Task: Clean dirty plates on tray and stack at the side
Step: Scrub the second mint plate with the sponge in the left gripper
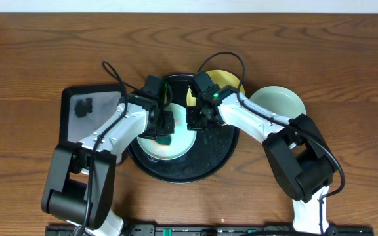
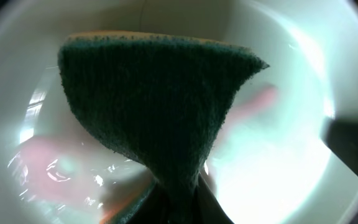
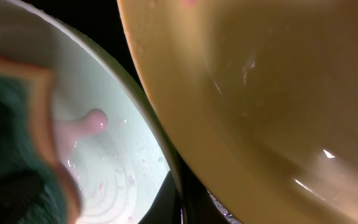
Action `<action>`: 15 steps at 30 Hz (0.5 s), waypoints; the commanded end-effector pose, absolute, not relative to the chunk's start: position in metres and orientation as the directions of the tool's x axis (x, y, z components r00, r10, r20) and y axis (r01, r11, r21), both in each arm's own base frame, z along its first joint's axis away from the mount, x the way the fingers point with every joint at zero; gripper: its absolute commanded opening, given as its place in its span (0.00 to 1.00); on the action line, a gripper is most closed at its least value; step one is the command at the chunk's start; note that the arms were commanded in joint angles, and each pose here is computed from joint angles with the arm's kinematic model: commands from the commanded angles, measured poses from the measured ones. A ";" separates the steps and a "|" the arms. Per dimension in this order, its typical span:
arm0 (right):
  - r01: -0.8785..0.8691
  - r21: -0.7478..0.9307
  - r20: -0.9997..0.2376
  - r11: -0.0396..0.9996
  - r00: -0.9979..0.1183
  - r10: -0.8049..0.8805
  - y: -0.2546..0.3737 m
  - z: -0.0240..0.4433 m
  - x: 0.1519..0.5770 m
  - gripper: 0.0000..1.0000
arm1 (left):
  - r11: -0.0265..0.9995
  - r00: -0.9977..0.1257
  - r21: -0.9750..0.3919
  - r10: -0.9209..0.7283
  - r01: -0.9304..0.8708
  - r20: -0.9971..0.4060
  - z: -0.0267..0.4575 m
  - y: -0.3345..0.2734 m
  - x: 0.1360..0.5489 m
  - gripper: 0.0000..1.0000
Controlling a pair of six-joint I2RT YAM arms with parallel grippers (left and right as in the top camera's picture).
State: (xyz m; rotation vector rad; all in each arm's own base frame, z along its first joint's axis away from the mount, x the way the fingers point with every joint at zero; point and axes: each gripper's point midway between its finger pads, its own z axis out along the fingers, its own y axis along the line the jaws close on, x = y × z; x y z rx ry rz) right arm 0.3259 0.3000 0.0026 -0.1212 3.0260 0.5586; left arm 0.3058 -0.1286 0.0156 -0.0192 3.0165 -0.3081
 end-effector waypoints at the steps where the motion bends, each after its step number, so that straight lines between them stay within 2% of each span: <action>1: -0.078 0.307 -0.031 0.948 -0.997 -0.072 0.294 -0.024 0.318 0.01 | 0.909 -0.978 -0.362 0.193 0.208 -0.079 0.012 -0.163 0.286 0.07; 6: -0.082 0.307 -0.032 0.948 -0.997 -0.076 0.294 -0.024 0.318 0.01 | 0.910 -0.974 -0.347 0.205 0.225 -0.092 0.011 -0.161 0.289 0.08; 8: -0.082 0.308 -0.032 0.948 -0.997 -0.075 0.294 -0.024 0.319 0.01 | 0.970 -0.996 -0.231 0.055 0.069 -0.068 0.005 -0.139 0.295 0.07; 9: -0.082 0.308 -0.032 0.948 -0.997 -0.075 0.294 -0.024 0.319 0.01 | 0.990 -0.993 -0.110 -0.097 -0.089 -0.067 0.002 -0.116 0.297 0.07; 12: -0.082 0.308 -0.032 0.948 -0.997 -0.075 0.294 -0.024 0.319 0.01 | 0.882 -0.892 0.152 -0.425 -0.446 -0.155 0.008 -0.060 0.289 0.07; 15: -0.082 0.307 -0.032 0.948 -0.997 -0.076 0.294 -0.024 0.318 0.01 | 0.856 -0.873 0.183 -0.455 -0.483 -0.177 0.011 -0.053 0.286 0.08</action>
